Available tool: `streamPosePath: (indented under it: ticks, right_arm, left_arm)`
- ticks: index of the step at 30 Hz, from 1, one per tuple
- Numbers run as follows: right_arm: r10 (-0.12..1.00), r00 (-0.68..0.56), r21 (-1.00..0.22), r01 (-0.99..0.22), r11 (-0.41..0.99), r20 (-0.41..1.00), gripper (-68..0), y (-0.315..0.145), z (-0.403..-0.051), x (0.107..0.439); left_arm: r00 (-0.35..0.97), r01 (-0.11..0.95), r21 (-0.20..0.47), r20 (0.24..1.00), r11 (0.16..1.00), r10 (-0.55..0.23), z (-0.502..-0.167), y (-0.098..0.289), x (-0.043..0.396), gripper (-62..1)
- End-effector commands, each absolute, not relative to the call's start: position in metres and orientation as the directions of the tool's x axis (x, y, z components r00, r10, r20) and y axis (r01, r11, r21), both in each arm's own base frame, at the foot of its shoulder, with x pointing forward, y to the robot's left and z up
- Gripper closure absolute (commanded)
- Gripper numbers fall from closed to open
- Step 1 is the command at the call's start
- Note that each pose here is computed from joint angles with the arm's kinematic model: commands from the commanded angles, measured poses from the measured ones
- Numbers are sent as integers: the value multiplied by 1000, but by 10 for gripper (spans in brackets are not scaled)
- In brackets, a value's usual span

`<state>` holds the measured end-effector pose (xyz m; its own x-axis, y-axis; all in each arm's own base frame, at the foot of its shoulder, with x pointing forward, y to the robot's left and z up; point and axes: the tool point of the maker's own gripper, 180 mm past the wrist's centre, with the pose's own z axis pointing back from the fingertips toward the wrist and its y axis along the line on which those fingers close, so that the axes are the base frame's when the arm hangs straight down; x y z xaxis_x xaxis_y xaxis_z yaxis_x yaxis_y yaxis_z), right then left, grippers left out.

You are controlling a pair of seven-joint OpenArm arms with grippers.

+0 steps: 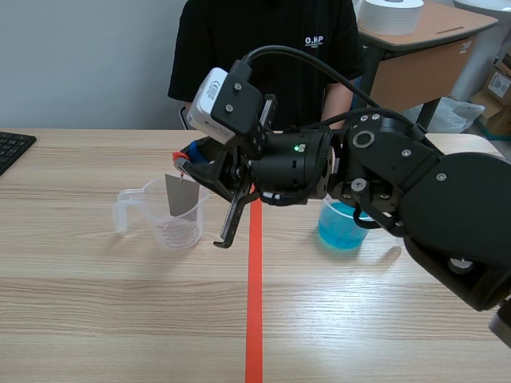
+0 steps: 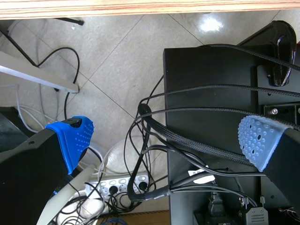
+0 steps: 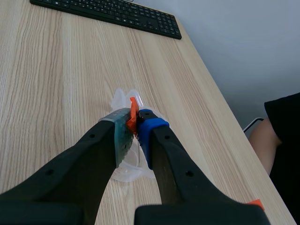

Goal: Do the redox reaction experiment.
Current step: 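Lift the metal plate out of the left beaker, then move the plate over the blue solution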

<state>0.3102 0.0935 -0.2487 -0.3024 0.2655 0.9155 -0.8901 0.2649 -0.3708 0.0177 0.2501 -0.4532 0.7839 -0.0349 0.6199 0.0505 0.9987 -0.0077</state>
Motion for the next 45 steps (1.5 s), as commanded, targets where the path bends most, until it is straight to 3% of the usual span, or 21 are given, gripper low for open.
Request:
streamPosePath:
  ticks: [1,10,19,26,28,40,45]
  right_arm:
    - [222,-341,-394,-877,275,913,-16,97,-228,316]
    - [124,-329,-352,-870,345,936,-16,96,-207,323]
    - [110,-289,-309,-876,369,951,-16,96,-189,326]
    - [100,-319,-332,-861,386,943,-16,95,-150,322]
    - [108,-327,-342,-853,395,939,-16,93,-140,322]
    - [141,-316,-345,-821,454,938,-15,51,-93,320]
    - [180,-282,-335,-803,493,942,-15,18,-90,324]
  left_arm:
    - [775,52,-9,631,999,-34,-450,250,19,-623]
    - [778,70,-2,626,998,-53,-450,249,18,-623]
    - [779,73,-1,625,997,-56,-450,248,18,-623]
    - [781,73,-2,622,997,-56,-451,248,18,-355]
    - [781,73,-2,622,997,-56,-451,248,18,-304]
    - [783,73,-4,619,997,-55,-451,248,17,-50]
    - [784,74,-5,619,997,-55,-451,248,17,-47]
